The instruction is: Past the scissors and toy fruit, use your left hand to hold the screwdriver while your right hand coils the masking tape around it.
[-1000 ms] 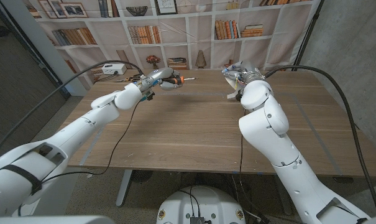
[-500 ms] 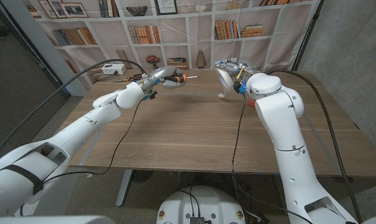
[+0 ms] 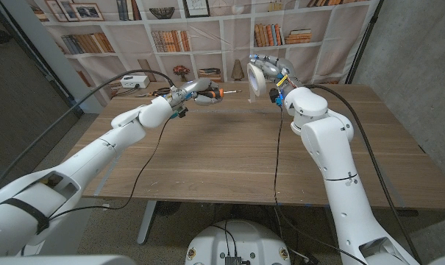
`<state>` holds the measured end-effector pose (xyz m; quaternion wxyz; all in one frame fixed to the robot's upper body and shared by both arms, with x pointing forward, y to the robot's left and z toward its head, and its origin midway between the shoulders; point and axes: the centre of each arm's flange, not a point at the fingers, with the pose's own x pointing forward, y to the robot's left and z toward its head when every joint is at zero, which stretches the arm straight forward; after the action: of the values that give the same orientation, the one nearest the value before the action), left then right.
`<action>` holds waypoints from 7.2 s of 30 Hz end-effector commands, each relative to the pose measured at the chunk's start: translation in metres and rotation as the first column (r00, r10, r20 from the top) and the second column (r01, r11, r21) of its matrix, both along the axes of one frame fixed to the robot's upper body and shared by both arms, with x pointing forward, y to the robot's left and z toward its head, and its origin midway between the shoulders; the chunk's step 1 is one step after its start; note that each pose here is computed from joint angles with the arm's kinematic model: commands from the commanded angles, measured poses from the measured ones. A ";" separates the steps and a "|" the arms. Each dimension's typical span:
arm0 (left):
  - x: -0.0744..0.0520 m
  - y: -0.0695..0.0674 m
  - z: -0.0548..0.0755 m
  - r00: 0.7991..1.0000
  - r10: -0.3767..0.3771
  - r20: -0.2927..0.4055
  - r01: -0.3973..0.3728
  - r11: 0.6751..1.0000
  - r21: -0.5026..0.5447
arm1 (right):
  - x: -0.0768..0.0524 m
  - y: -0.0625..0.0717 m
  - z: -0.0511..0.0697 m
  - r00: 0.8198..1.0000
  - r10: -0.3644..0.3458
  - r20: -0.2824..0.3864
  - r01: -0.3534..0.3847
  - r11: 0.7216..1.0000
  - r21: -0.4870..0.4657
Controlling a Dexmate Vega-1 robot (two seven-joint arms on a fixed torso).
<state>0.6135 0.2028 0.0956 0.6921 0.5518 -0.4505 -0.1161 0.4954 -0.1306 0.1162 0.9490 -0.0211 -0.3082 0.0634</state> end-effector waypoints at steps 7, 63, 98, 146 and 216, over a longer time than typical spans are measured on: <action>0.000 -0.011 -0.004 0.998 0.050 -0.027 -0.051 0.998 -0.040 | -0.009 0.015 -0.002 0.986 0.101 0.133 -0.117 0.986 0.117; 0.019 -0.030 0.022 0.964 0.191 -0.185 -0.187 0.982 0.040 | -0.026 0.028 -0.014 0.981 0.096 0.168 -0.105 0.994 0.043; 0.041 -0.017 0.022 0.822 -0.286 -0.492 0.105 0.926 -0.364 | -0.017 0.014 -0.040 0.992 0.112 0.051 -0.114 0.992 0.045; 0.047 -0.008 0.030 0.736 -0.049 -0.675 0.021 0.999 -0.050 | 0.006 0.016 -0.039 0.992 0.090 0.086 -0.090 0.996 -0.015; 0.113 -0.074 -0.115 0.628 -0.319 -0.710 0.092 0.936 -0.339 | 0.004 0.000 -0.028 0.980 0.046 0.196 -0.057 0.997 0.051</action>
<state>0.7205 0.1385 0.0021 0.8269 0.3668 -0.1844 -0.3842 0.4984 -0.1288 0.0876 0.9124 0.0057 -0.4016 0.0790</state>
